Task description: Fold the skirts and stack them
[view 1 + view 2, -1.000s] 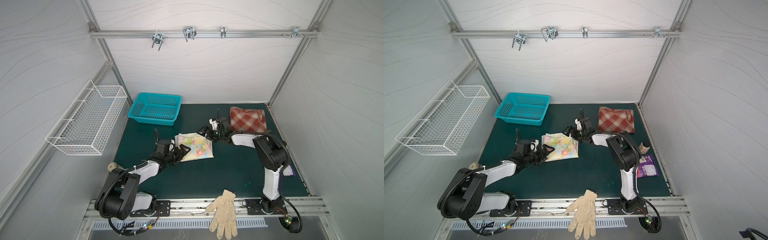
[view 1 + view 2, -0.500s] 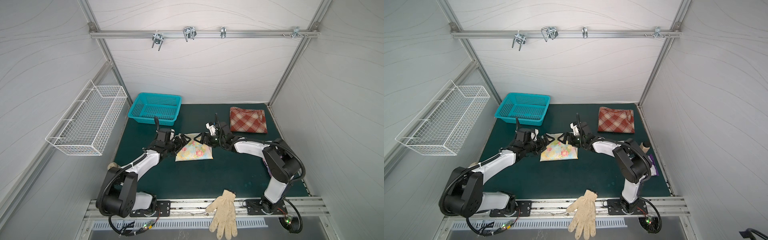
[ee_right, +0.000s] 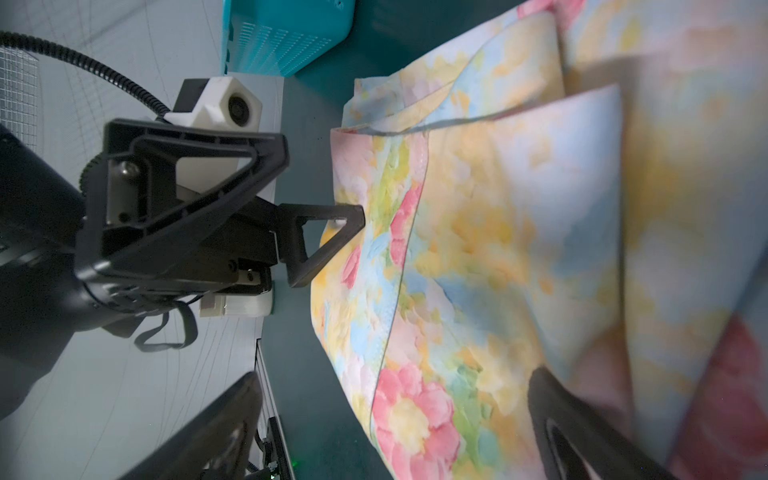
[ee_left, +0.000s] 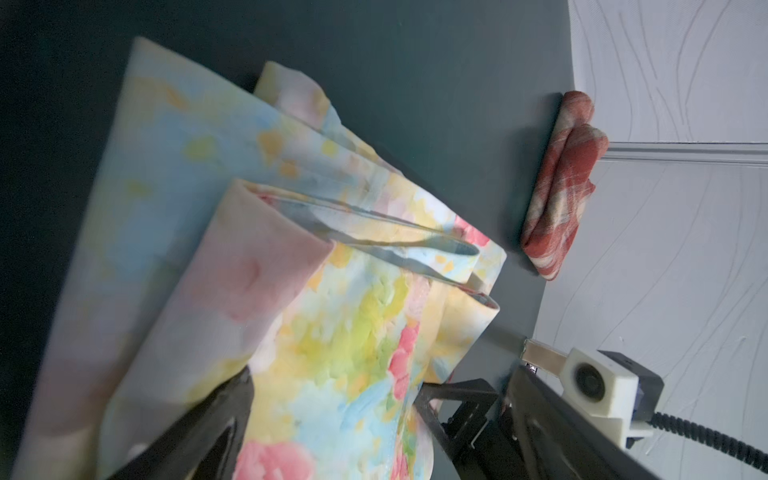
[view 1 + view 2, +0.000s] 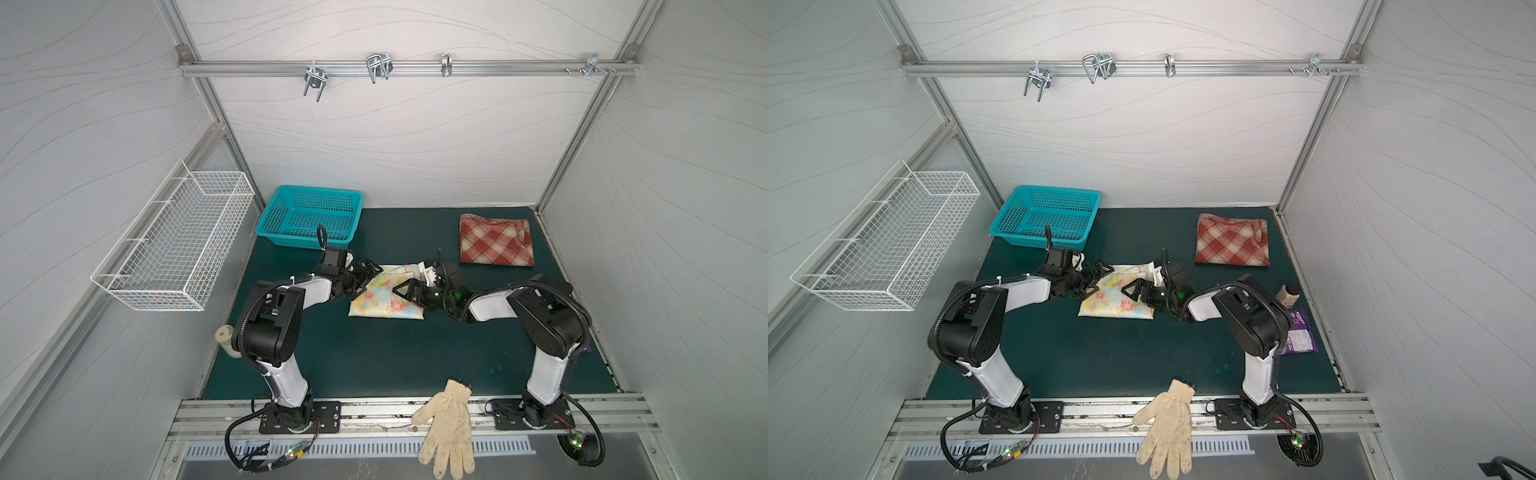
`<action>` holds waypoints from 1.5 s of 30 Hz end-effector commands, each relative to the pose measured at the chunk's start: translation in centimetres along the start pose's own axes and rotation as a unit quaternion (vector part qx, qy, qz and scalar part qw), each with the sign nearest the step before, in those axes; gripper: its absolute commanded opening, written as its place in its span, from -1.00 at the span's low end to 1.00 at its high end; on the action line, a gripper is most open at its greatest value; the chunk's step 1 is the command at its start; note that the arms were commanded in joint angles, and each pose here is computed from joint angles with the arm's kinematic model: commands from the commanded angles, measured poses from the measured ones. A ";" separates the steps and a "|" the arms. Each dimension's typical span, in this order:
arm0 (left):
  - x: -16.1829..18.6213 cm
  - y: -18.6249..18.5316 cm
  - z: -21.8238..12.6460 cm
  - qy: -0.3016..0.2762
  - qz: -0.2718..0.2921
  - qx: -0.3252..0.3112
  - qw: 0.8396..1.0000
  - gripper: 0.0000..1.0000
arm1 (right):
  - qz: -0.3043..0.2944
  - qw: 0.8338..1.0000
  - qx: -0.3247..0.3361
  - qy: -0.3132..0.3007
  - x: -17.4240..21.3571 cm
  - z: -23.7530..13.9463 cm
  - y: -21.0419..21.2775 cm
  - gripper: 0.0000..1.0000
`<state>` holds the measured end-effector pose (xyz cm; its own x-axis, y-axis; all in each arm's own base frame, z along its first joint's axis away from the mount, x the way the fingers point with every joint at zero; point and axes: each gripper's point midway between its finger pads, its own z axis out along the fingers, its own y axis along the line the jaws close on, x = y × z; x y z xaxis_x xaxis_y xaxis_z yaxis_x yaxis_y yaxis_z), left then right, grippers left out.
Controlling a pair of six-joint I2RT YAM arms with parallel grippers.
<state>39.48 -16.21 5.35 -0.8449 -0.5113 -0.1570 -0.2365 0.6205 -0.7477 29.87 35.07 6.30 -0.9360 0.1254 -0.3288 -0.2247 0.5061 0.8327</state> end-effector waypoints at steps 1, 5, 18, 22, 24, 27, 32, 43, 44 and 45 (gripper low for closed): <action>-0.6 1.7 0.9 -0.003 -0.009 -0.017 1.000 0.94 | 0.022 0.999 0.044 0.020 1.8 -0.5 -2.0 0.99; -0.3 1.4 0.5 -0.004 -0.011 -0.004 1.000 0.94 | -0.020 0.998 0.059 0.012 0.7 -1.9 0.0 0.99; 0.1 -7.1 -7.5 -0.046 0.044 0.108 0.992 0.97 | -0.153 0.958 0.242 0.009 -1.9 -5.6 -0.5 0.99; 1.2 -6.1 -10.7 -0.076 0.086 0.057 0.992 0.98 | -0.156 0.945 0.287 0.029 -1.5 -5.3 -3.1 0.99; 1.9 -4.5 -12.3 -0.096 0.101 0.012 0.990 0.98 | -0.159 0.940 0.300 0.036 -1.3 -5.0 -4.1 0.99; 2.7 -2.2 -14.1 -0.122 0.107 -0.035 0.986 0.98 | -0.155 0.938 0.307 0.047 -1.2 -4.3 -5.2 0.99; 4.0 -0.6 -14.9 -0.130 0.106 -0.047 0.985 0.98 | -0.145 0.941 0.300 0.058 -1.3 -2.7 -6.0 0.99; 5.2 1.2 -13.6 -0.104 0.090 -0.054 0.989 0.98 | -0.109 0.953 0.275 0.065 -0.9 -0.9 -6.8 0.80; 5.3 1.3 -13.5 -0.102 0.088 -0.054 0.989 0.98 | -0.106 0.954 0.272 0.067 -0.8 -0.7 -6.9 0.73; 5.3 1.3 -13.4 -0.100 0.088 -0.054 0.990 0.98 | -0.102 0.954 0.273 0.068 -0.7 -0.6 -7.1 0.70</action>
<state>27.80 -10.17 11.95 -0.7735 -0.4945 -0.3965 -0.1671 0.7626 -0.6250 33.16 31.21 3.77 -0.8831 -0.1119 -0.4556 -0.3064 0.8730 0.3794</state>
